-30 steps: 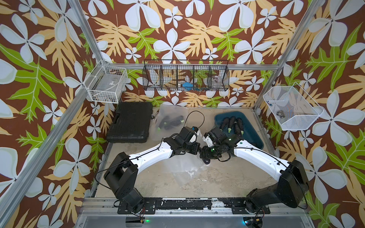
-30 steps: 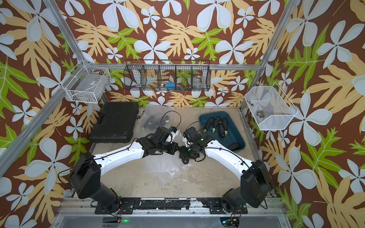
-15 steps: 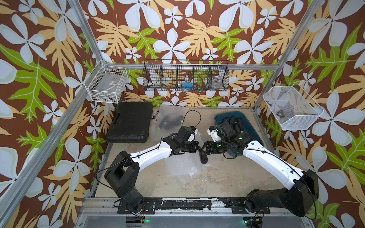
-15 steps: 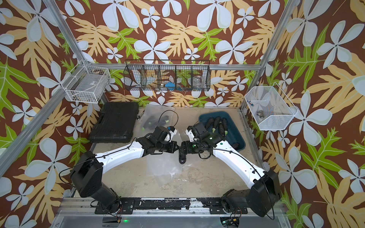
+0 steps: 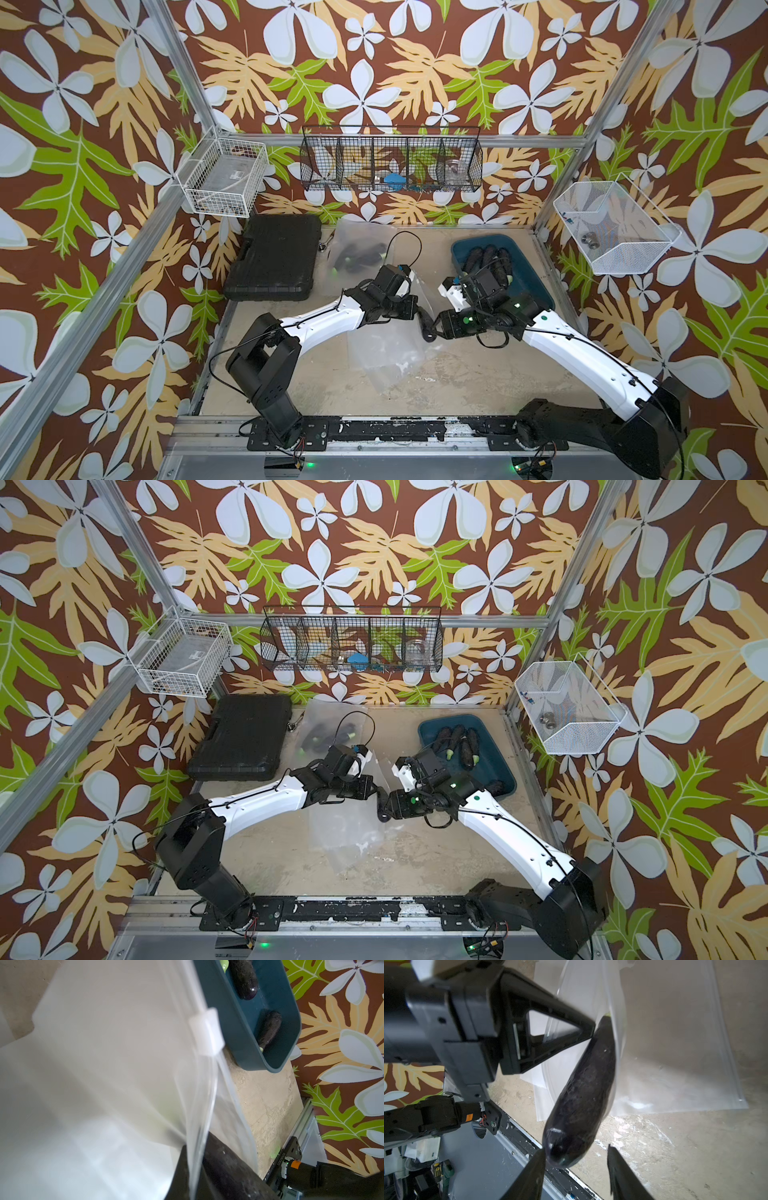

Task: Place the eggplant in a zip-top bag and seal the zipper
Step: Place the eggplant in the zipper food storage bag.

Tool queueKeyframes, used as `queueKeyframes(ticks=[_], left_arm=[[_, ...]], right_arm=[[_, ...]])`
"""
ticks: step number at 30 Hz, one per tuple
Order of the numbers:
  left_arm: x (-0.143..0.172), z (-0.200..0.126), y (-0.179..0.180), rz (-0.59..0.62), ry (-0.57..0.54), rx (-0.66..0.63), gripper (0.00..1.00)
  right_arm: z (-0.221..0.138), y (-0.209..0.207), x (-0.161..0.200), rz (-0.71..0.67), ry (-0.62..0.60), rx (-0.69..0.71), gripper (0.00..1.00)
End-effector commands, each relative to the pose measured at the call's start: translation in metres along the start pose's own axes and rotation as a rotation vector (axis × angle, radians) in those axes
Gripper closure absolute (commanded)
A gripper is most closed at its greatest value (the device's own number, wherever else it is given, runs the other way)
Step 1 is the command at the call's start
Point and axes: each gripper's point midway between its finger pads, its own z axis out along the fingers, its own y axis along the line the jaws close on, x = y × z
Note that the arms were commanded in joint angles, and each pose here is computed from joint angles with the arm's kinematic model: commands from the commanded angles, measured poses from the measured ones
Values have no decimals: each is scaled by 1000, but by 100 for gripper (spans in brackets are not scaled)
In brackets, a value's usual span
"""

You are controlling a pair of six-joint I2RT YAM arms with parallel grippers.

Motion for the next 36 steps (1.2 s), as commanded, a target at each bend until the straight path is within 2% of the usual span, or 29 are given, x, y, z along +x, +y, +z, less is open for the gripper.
queueKeyframes(ticks=[1, 5, 10, 15, 23, 26, 28, 30, 36], left_arm=[[-7, 0, -1, 6, -25, -2, 100], [-8, -2, -3, 9, -25, 6, 100], [-2, -6, -7, 23, -8, 27, 100], [1, -12, -14, 51, 0, 35, 100], [-6, -23, -24, 47, -26, 54, 100], [-7, -21, -21, 43, -26, 46, 100], [-5, -16, -15, 36, -12, 39, 100], [-3, -12, -10, 27, -6, 28, 100], [-2, -2, 0, 14, 8, 7, 100]], right_arm=[[9, 11, 5, 8, 27, -60, 49], [22, 7, 4, 24, 28, -45, 53], [27, 2, -25, 47, -65, 1, 65], [43, -2, -40, 58, -47, 20, 68], [59, -7, -47, 25, -24, 47, 57], [56, -7, -48, 2, -29, 54, 45], [42, -1, -54, -20, -64, 45, 36], [25, 5, -60, -38, -106, 38, 31], [-23, -20, -77, 4, -203, 52, 28]])
